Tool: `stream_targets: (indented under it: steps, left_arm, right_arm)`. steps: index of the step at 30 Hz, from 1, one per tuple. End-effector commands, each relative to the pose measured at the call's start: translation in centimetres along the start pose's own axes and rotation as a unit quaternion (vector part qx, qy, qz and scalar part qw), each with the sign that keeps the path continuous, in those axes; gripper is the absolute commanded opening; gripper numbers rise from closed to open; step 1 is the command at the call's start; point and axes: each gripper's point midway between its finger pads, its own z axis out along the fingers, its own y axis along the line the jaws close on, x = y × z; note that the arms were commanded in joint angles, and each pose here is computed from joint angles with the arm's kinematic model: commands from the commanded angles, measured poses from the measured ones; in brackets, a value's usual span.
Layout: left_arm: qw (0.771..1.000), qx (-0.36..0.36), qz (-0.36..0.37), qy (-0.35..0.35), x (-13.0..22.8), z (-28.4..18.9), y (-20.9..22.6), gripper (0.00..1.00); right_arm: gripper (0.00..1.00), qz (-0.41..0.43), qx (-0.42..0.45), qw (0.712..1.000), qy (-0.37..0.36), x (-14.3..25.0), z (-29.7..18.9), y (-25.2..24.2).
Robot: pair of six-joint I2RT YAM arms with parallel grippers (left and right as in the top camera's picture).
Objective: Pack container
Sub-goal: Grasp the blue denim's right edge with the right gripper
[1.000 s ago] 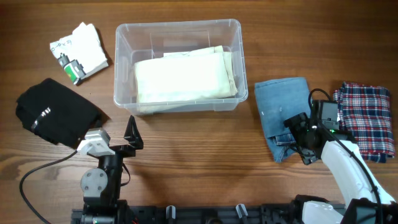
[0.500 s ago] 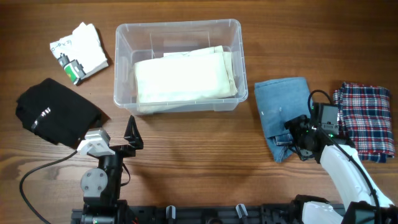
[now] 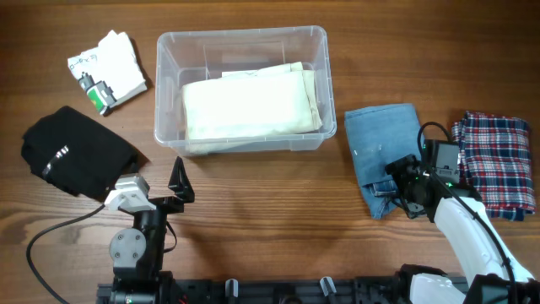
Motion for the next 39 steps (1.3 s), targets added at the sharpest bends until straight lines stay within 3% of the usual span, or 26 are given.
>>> stream_targets:
  steps: [1,4,7,9,11,16,24,39]
  left_arm:
    - [1.000,0.000,0.012,0.002,0.2,0.0,0.1,1.00]
    - [1.000,0.000,0.012,0.002,0.2,0.0,0.1,1.00]
    - [1.000,0.000,0.012,0.002,0.2,0.0,0.1,1.00]
    - [1.000,0.000,0.012,0.002,0.2,0.0,0.1,1.00]
    - [1.000,0.000,0.012,0.002,0.2,0.0,0.1,1.00]
    - [1.000,0.000,0.012,0.002,0.2,0.0,0.1,1.00]
    - [1.000,0.000,0.012,0.002,0.2,0.0,0.1,1.00]
    - [1.000,0.000,0.012,0.002,0.2,0.0,0.1,1.00]
  right_arm:
    - [0.74,-0.002,0.055,0.995,0.085,4.5,1.9,-4.3]
    - [0.42,-0.003,0.050,0.995,0.082,4.4,2.0,-4.1]
    - [0.18,-0.003,0.048,0.995,0.083,4.5,2.0,-4.0]
    - [0.15,-0.002,0.045,0.995,0.088,4.6,2.0,-3.9]
    - [0.04,-0.003,0.039,0.995,0.089,4.6,2.0,-3.6]
    - [0.04,-0.067,-0.010,0.993,0.102,4.8,2.0,-1.8]
    - [0.04,-0.077,-0.080,0.992,0.062,2.4,1.2,2.6]
    - [0.04,-0.113,-0.215,0.968,-0.061,-3.7,-7.7,11.9]
